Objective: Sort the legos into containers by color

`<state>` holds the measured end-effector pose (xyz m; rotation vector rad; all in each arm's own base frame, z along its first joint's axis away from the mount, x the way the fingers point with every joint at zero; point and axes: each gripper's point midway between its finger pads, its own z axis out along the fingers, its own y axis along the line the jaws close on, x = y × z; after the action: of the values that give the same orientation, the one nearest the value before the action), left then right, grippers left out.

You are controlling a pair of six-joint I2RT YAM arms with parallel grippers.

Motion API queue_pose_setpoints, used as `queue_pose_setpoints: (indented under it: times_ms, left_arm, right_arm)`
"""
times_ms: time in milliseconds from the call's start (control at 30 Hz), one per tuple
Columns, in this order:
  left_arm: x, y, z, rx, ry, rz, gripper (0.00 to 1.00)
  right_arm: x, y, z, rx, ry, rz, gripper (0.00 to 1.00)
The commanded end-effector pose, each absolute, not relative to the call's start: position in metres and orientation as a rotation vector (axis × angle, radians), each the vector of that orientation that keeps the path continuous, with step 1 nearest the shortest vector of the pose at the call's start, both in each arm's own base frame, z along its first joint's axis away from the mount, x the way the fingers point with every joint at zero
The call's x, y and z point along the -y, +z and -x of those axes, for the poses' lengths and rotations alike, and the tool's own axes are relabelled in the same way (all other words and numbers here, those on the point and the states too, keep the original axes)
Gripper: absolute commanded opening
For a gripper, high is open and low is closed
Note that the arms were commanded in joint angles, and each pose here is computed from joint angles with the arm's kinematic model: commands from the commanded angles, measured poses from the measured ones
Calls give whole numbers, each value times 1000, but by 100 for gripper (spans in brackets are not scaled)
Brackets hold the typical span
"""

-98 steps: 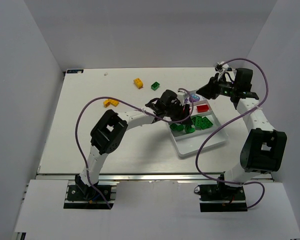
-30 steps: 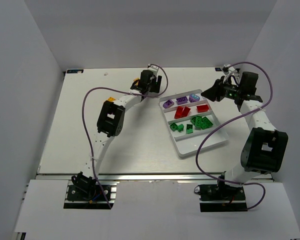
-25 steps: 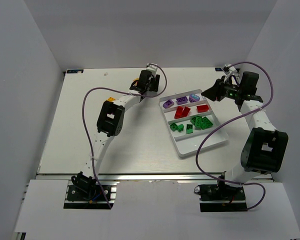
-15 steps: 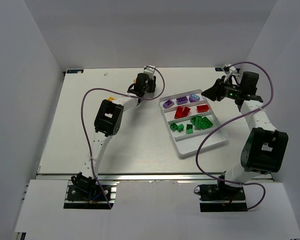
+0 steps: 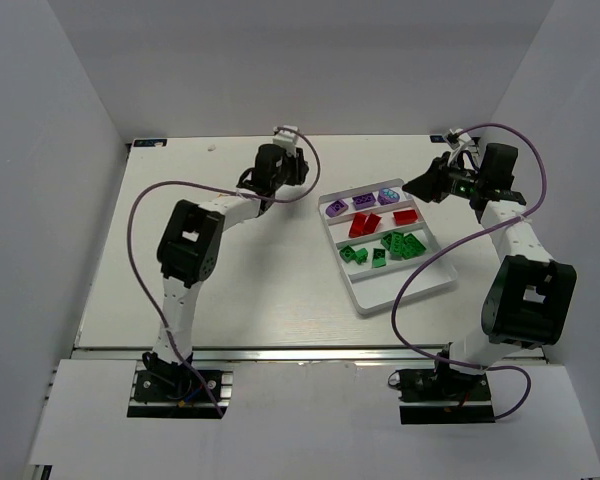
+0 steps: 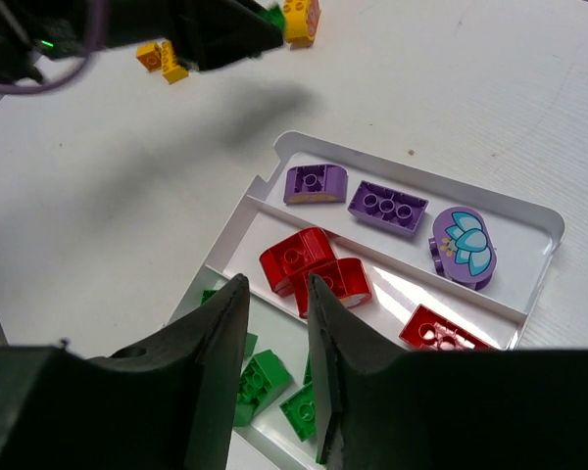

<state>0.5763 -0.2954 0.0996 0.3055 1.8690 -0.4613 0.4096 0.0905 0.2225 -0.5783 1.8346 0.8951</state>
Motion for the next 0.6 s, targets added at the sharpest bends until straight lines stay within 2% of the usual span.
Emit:
queue_pose_setpoints:
  times_ms: [0,167,200,300,400,567]
  left_arm:
    - [312,221,-543,-1676,-685,-292,4]
    - [353,206,-448,-1762,-953,-458,4]
    - [369,195,-422,-1783,-1020,-519,6]
    - [398,191,-379,-1789,-1115,-640,9]
    - [420,178,-357,-1814,-1143,-726,11]
    - [446,160,-346,-1849,-1152,-795,17]
  right_arm:
    - [-89,239,-412,-1780,871,620,34]
    - [-87,234,-411,-1808,861,609,2]
    - [-87,233,-410,-1817,862,605,0]
    - [-86,234,-410,-1827,850,602,3]
    - [-84,236,-410,-1831,825,594,13]
    - [-82,236,-407,-1843,812,585,19]
